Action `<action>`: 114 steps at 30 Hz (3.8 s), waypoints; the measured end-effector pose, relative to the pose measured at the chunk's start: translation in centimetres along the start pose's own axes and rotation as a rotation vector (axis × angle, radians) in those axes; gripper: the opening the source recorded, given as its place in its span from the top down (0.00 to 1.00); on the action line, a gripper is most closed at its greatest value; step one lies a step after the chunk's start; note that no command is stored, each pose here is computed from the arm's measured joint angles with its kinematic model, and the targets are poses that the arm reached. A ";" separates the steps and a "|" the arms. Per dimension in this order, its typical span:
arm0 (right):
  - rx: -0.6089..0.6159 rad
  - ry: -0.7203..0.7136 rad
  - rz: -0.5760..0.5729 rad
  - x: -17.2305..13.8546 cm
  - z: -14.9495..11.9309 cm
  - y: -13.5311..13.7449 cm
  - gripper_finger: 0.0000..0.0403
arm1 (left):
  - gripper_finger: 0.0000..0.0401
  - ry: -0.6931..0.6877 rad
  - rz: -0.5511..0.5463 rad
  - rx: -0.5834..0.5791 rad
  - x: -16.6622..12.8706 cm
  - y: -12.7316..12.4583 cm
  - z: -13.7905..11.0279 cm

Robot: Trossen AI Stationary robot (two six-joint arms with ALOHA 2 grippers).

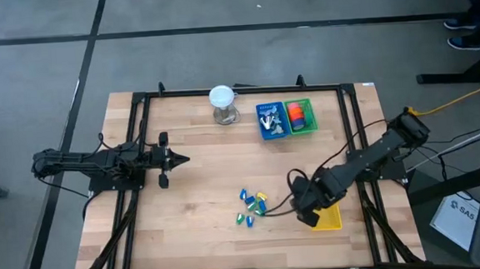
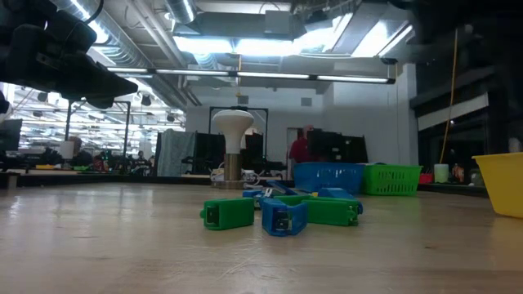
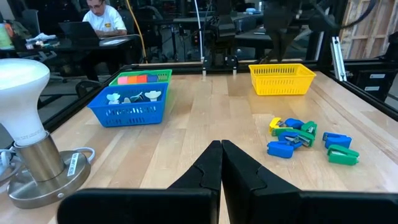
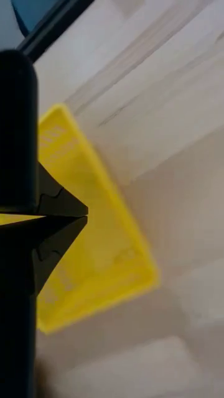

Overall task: Pick and place Stapler, Stapler remover, tape
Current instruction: Move the yellow bin to the top of the table

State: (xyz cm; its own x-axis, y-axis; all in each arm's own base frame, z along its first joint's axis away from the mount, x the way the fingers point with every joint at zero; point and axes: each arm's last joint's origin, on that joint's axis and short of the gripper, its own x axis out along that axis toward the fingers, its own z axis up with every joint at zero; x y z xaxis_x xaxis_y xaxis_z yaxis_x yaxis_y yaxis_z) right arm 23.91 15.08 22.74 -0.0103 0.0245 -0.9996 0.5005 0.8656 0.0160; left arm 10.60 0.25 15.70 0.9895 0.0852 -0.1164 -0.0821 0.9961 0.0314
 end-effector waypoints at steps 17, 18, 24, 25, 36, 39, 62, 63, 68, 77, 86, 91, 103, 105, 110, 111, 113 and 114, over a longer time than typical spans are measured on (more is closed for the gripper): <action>0.124 0.102 0.103 4.7 -0.8 -0.5 0.98 | 1.00 0.000 0.000 0.000 0.0 0.0 0.0; 0.130 0.100 0.106 4.8 -0.6 -0.6 0.98 | 1.00 0.000 0.000 0.000 0.0 0.0 0.0; 0.091 0.054 0.105 4.9 0.7 -1.2 0.98 | 1.00 0.000 0.000 0.000 0.0 0.0 0.0; 0.081 0.044 0.108 4.9 1.0 -1.3 0.98 | 1.00 0.000 0.000 0.000 0.0 0.0 0.0; -0.023 -0.099 0.143 4.7 4.2 -2.4 0.98 | 1.00 0.000 0.000 0.000 0.0 0.0 0.0; -0.061 -0.153 0.162 4.6 5.4 -2.7 0.98 | 1.00 0.000 0.000 0.000 0.0 0.0 0.0; -0.083 -0.533 -0.131 3.6 13.7 -10.1 0.98 | 1.00 0.000 0.000 0.000 0.0 0.0 0.0; -0.073 -0.532 -0.134 3.6 13.9 -10.5 0.98 | 1.00 0.000 0.000 0.000 0.0 0.0 0.0; -0.096 -0.525 0.020 1.6 13.8 -10.6 0.98 | 1.00 0.000 0.000 0.000 0.0 0.0 0.0; -0.274 -0.487 0.355 -1.9 9.0 -5.5 0.98 | 1.00 0.000 0.000 0.000 0.0 0.0 0.0; -0.233 -0.446 0.382 -1.1 3.8 -0.4 0.98 | 1.00 0.000 0.000 0.000 0.0 0.0 0.0; -0.199 -0.361 0.389 0.0 2.0 1.1 0.98 | 1.00 0.000 0.000 0.000 0.0 0.0 0.0; -0.074 -0.038 0.282 3.8 0.5 1.7 0.98 | 1.00 0.001 0.000 0.000 0.0 0.0 0.0; -0.092 -0.035 0.271 4.3 0.8 1.9 0.98 | 1.00 0.000 0.000 0.000 0.0 0.0 0.0; -0.147 -0.048 0.301 5.3 1.9 2.3 0.98 | 1.00 0.000 0.000 0.000 0.0 0.0 0.0; -0.161 -0.058 0.309 5.4 2.2 2.3 0.98 | 1.00 0.000 0.000 0.000 0.0 0.0 0.0; -0.186 -0.082 0.329 5.5 2.8 2.4 0.98 | 1.00 0.000 0.000 0.000 0.0 0.0 0.0; -0.198 -0.093 0.335 5.5 3.2 2.3 0.98 | 1.00 0.000 0.000 0.000 0.0 0.0 0.0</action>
State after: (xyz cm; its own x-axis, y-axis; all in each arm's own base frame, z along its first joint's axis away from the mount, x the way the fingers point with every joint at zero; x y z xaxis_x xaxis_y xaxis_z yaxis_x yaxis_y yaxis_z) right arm 27.74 15.65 17.20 0.2075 0.2841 -0.9361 0.2860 0.8975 0.3358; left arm 10.60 0.25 15.69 0.9895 0.0855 -0.1166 -0.0824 0.9961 0.0314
